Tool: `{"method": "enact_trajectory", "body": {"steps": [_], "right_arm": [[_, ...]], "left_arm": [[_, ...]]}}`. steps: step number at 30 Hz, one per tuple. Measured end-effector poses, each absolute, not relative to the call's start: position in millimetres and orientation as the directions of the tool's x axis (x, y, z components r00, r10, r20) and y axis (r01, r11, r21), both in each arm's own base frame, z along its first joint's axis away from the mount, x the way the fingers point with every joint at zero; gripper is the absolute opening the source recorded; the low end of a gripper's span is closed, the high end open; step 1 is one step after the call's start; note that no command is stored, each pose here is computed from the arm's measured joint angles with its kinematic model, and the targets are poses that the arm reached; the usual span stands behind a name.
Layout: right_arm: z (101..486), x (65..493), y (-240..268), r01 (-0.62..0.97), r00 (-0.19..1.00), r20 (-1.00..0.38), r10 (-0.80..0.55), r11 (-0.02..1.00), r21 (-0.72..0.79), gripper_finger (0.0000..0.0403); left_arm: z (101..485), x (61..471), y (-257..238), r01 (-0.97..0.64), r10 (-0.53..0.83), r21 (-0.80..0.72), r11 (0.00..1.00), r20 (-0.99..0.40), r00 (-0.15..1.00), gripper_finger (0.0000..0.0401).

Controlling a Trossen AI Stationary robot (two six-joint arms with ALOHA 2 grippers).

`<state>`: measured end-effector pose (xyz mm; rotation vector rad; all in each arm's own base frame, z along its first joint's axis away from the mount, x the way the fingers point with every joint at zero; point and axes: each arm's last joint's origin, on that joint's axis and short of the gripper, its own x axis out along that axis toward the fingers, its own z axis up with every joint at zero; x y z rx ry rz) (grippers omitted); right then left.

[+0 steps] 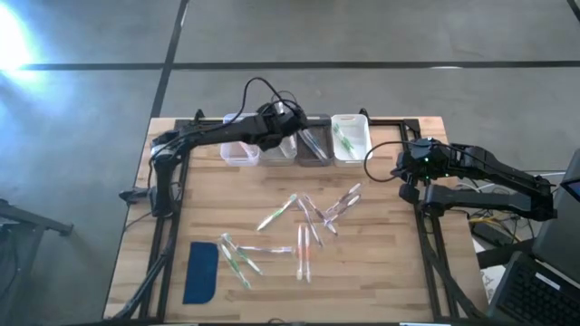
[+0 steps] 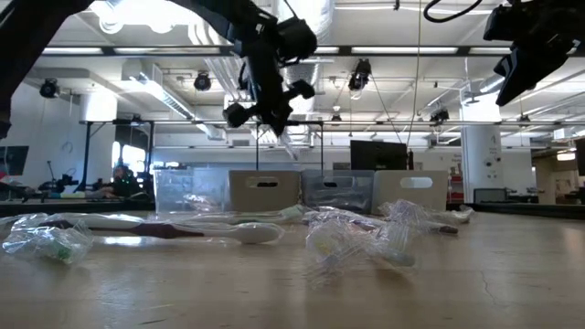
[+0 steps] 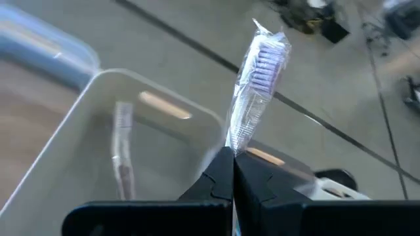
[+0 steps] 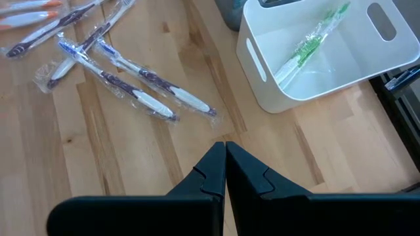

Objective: Pick & Place Toothbrushes
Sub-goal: Put the purple toothbrush into the gray bin

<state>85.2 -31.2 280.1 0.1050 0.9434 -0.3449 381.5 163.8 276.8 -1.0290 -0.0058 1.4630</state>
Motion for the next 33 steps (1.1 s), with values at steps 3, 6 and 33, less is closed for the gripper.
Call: {"method": "enact_trajectory", "body": {"steps": [3,6,33], "right_arm": [[280.1,85.2,-31.2,0.335,0.537,-0.808,-0.244,0.94,-0.061,0.0008],[280.1,85.2,-31.2,0.335,0.537,-0.808,-0.244,0.94,-0.061,0.0008],[280.1,85.2,-31.2,0.335,0.537,-0.808,-0.244,0.94,-0.061,0.0008]], "left_arm": [[266.6,376.3,171.6,-0.769,0.771,-0.578,-0.272,-0.61,0.186,0.0],[256.2,371.8,176.1,-0.75,0.752,-0.582,-0.316,-0.636,0.177,0.0],[214.7,343.7,209.2,-0.717,0.644,-0.543,-0.438,-0.746,0.171,0.0]]}}
